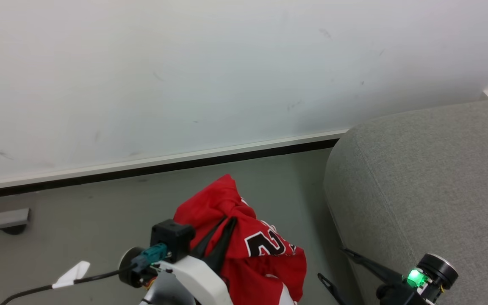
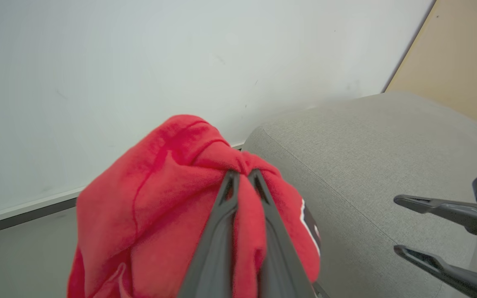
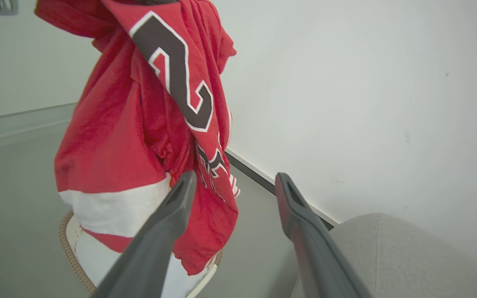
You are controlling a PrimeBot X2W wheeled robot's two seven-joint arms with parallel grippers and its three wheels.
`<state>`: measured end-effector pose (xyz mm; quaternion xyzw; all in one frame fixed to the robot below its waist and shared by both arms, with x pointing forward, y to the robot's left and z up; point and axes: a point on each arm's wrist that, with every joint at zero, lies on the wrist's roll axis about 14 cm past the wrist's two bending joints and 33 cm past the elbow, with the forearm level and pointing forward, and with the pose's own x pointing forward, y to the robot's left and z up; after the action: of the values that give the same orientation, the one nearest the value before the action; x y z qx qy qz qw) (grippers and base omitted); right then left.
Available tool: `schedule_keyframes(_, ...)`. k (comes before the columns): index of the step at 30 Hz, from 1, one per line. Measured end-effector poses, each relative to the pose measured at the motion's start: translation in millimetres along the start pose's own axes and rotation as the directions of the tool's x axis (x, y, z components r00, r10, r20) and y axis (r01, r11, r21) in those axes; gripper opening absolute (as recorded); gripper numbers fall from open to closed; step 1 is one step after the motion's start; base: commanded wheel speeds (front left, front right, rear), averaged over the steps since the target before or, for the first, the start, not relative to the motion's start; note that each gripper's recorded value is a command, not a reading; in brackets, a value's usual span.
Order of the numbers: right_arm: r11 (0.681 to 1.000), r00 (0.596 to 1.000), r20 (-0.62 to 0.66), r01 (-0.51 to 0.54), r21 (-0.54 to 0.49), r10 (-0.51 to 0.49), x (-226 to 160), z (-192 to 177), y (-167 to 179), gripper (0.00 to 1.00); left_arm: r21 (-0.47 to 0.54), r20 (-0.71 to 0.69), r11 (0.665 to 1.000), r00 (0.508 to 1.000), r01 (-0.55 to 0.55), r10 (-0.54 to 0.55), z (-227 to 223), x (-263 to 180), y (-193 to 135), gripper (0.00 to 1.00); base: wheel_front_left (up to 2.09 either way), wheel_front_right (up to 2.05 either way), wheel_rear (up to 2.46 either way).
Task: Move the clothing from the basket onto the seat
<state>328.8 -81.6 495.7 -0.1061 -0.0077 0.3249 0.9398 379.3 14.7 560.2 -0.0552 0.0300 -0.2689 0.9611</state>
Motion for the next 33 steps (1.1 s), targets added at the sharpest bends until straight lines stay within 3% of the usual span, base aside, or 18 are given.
schedule_keyframes(12, 0.974, 0.971, -0.108, -0.22, -0.048, 0.214, 48, -13, 33, 1.0, 0.016, 0.011, 0.998, 0.998, 0.068, -0.068, 10, 3, -20, 0.0, 0.0, 0.0, 0.0)
schedule_keyframes(22, 0.967, 0.958, -0.157, -0.251, -0.044, 0.241, 82, -22, 35, 1.0, 0.021, 0.021, 0.995, 0.995, 0.098, -0.098, 15, 2, -30, 0.0, 0.0, 0.0, 0.0)
schedule_keyframes(23, 0.969, 0.958, -0.16, -0.245, -0.029, 0.238, 85, -23, 36, 0.95, 0.021, 0.021, 0.995, 0.995, 0.1, -0.1, 15, 2, -30, 0.0, 0.0, 0.0, 0.0)
schedule_keyframes(24, 0.972, 0.959, -0.165, -0.236, -0.014, 0.231, 87, -25, 36, 0.19, 0.022, 0.021, 0.995, 0.995, 0.101, -0.101, 15, 2, -31, 0.0, 0.0, 0.0, 0.0)
schedule_keyframes(25, 0.975, 0.96, -0.171, -0.224, -0.004, 0.22, 89, -26, 35, 0.0, 0.024, 0.018, 0.995, 0.995, 0.101, -0.102, 14, 2, -31, 0.0, 0.0, 0.0, 0.0)
schedule_keyframes(33, 0.977, 0.969, -0.152, -0.175, 0.122, 0.193, 104, -23, 37, 0.0, 0.015, -0.034, 0.999, 0.998, 0.052, -0.051, -5, 1, -15, 0.0, 0.0, 0.0, 0.0)
